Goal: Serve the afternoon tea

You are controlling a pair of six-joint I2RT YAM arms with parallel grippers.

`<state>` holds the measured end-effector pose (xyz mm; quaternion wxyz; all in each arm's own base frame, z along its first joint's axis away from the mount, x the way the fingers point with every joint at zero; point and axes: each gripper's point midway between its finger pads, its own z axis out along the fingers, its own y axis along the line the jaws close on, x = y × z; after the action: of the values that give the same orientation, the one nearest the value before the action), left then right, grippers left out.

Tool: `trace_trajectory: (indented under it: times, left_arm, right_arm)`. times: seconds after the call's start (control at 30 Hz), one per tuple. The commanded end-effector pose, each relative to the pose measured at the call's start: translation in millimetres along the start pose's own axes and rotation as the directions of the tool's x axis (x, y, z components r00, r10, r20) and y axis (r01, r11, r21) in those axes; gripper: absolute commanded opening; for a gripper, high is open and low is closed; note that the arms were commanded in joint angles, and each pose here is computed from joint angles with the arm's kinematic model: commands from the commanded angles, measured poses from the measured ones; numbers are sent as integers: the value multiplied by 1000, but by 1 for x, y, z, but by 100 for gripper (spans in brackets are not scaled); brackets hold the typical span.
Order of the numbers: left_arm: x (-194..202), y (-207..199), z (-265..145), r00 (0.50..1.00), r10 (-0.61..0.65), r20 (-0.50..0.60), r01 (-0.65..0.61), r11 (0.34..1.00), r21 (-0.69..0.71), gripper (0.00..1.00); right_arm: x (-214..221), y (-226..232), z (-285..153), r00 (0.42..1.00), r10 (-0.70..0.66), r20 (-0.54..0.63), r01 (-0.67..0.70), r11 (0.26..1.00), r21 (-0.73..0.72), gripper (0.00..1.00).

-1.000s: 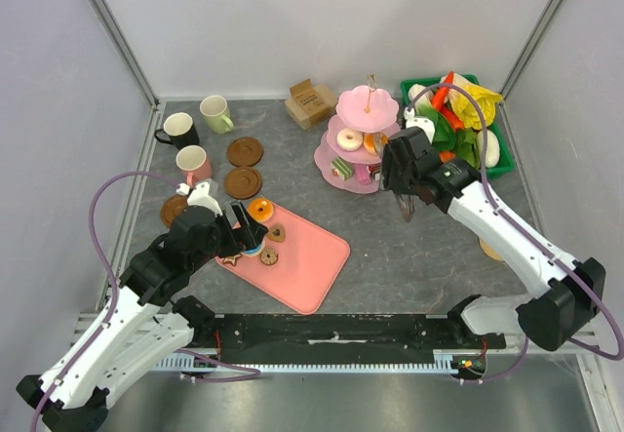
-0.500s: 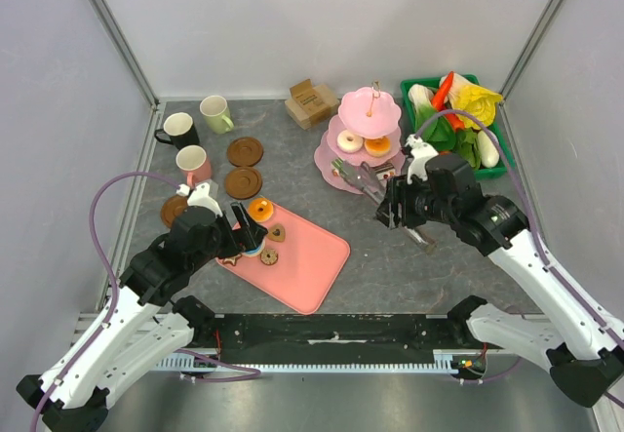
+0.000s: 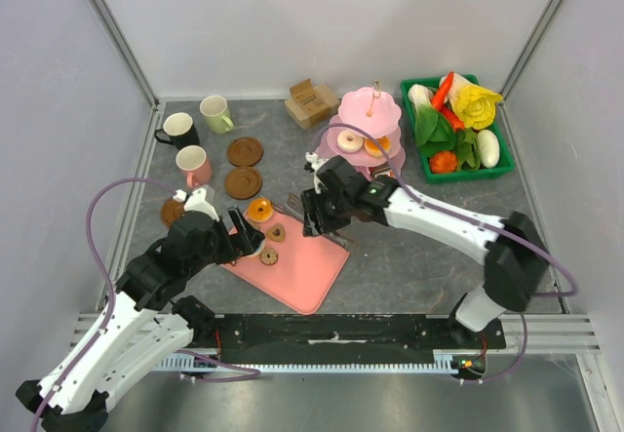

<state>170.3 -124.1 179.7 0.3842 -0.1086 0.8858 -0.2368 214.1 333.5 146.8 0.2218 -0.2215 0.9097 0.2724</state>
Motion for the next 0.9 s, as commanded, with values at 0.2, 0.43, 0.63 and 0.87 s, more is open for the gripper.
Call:
trace_trajectory:
  times: [0.2, 0.43, 0.63, 0.87]
  left_arm:
    - [1, 3, -4, 1000, -26, 10, 26, 1000, -3, 95]
    - [0, 3, -4, 1000, -20, 11, 20, 1000, -5, 95]
    - [0, 4, -4, 1000, -23, 17, 23, 1000, -10, 95]
    - [0, 3, -3, 1000, -20, 14, 20, 1000, -7, 95]
  right_arm:
    - [-44, 18, 60, 999, 40, 32, -40, 999, 14, 59]
    - [-35, 11, 82, 999, 51, -19, -50, 997, 59, 59]
    - [-30, 14, 90, 999, 30, -45, -27, 998, 63, 57]
    - [-27, 21, 88, 999, 3, -51, 0, 999, 55, 48]
